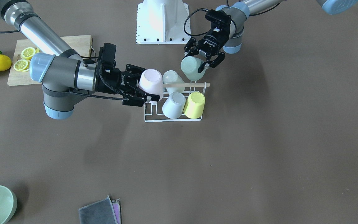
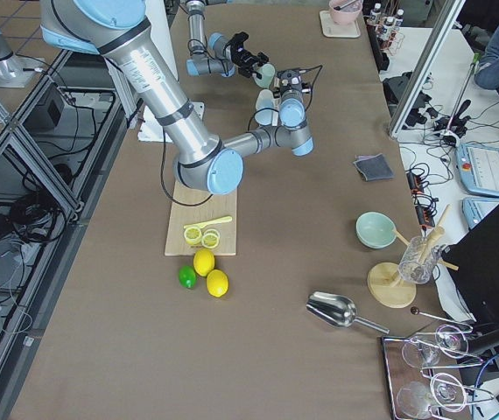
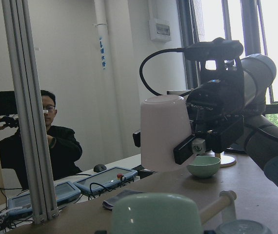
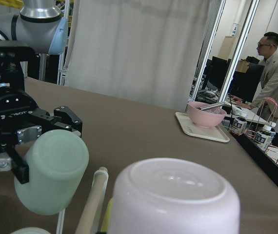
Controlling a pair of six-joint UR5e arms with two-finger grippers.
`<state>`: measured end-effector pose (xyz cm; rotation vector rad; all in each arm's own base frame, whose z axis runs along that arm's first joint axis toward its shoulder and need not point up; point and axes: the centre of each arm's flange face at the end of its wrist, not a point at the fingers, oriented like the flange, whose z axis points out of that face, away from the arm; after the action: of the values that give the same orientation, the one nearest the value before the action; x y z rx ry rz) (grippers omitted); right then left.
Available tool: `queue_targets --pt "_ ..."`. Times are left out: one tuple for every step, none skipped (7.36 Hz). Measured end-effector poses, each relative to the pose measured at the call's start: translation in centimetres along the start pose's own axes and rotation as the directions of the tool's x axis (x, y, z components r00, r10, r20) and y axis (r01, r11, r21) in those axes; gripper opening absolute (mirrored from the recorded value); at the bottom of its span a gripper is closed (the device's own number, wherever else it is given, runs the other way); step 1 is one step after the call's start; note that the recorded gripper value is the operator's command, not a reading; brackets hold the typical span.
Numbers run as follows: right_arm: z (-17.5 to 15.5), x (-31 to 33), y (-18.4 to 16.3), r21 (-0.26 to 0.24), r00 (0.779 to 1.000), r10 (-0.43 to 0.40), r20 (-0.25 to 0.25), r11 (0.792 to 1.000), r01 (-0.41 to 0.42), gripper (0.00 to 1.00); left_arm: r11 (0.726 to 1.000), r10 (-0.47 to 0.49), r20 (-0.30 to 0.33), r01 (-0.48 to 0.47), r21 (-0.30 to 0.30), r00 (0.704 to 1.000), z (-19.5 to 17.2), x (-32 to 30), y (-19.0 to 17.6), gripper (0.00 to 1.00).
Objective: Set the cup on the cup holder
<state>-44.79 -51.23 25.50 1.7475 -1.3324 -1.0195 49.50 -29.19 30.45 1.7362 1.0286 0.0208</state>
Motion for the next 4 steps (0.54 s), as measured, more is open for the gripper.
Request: queue_targets --pt "0.1 0.1 0.4 -0.006 1.0 0.0 -0.005 1.0 0.0 0.0 1.0 0.004 0.0 -0.004 -0.004 1.0 0.0 0.0 0.3 0.06" --pt "0.1 0.2 0.6 -0.008 1.0 -0.002 -0.014 1.0 0.002 0.0 1.0 0.006 0.0 -0.006 -0.007 1.0 0.0 -0.1 0.4 0.74" --pt "0.2 0.2 0.9 -0.015 1.0 0.001 -0.022 1.0 -0.002 0.0 1.0 0.008 0.0 -0.008 -0.009 1.0 -0.1 -0.1 0.5 0.97" --pt "0.4 0.3 1.5 -0.023 1.0 0.008 -0.03 1.0 -0.008 0.0 1.0 0.007 0.0 -0.007 -0.006 1.0 -0.2 -0.2 0.6 0.97"
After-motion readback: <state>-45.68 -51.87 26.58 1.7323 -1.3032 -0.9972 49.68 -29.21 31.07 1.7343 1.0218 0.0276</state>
